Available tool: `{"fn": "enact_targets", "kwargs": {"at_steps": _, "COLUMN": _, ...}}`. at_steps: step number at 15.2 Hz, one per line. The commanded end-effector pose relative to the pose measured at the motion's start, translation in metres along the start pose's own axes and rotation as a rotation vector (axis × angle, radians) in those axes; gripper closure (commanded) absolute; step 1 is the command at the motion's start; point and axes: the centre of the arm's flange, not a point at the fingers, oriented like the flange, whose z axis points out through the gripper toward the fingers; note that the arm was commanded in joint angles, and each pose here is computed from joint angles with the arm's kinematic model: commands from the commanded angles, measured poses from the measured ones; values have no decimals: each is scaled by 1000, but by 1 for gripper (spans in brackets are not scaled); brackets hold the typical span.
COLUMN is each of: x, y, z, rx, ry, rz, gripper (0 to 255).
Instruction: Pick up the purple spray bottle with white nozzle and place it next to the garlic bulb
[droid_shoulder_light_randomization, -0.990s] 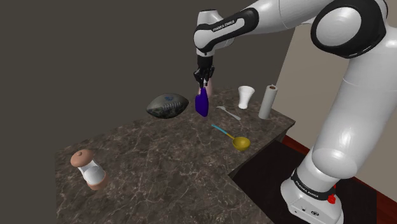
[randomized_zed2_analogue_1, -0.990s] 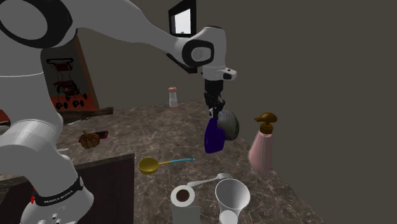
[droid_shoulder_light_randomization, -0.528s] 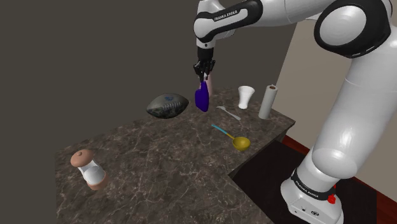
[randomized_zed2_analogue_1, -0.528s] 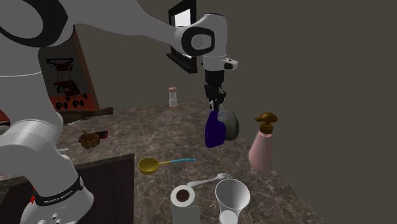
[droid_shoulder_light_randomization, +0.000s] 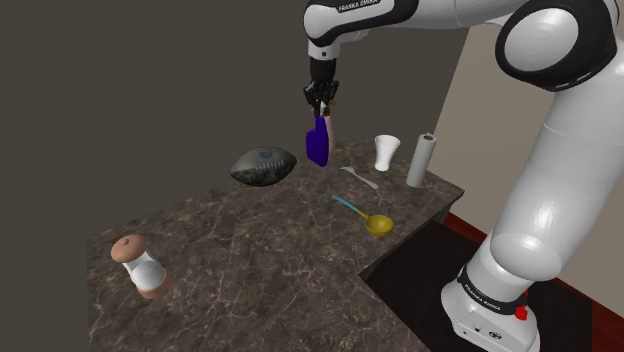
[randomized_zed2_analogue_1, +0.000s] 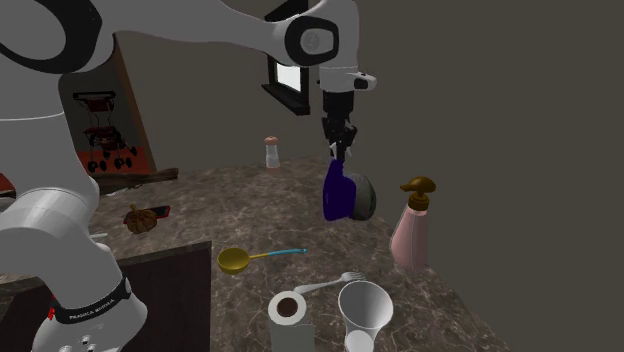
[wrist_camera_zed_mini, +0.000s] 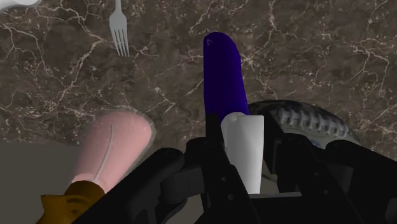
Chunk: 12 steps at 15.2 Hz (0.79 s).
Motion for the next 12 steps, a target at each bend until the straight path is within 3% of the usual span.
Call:
{"fn": "enact_targets", "kwargs": {"at_steps": 1, "x": 0, "y": 1, "z": -10, "rx": 0, "ry": 0, "rz": 0, "gripper": 255}}
{"fn": "enact_targets", "kwargs": {"at_steps": 8, "x": 1, "y": 1, "z": -47, "rx": 0, "ry": 0, "rz": 0, "gripper": 255}}
{"fn": "enact_targets", "kwargs": {"at_steps": 12, "x": -41, "y": -27, "z": -63, "rx": 0, "ry": 0, "rz": 0, "gripper": 255}}
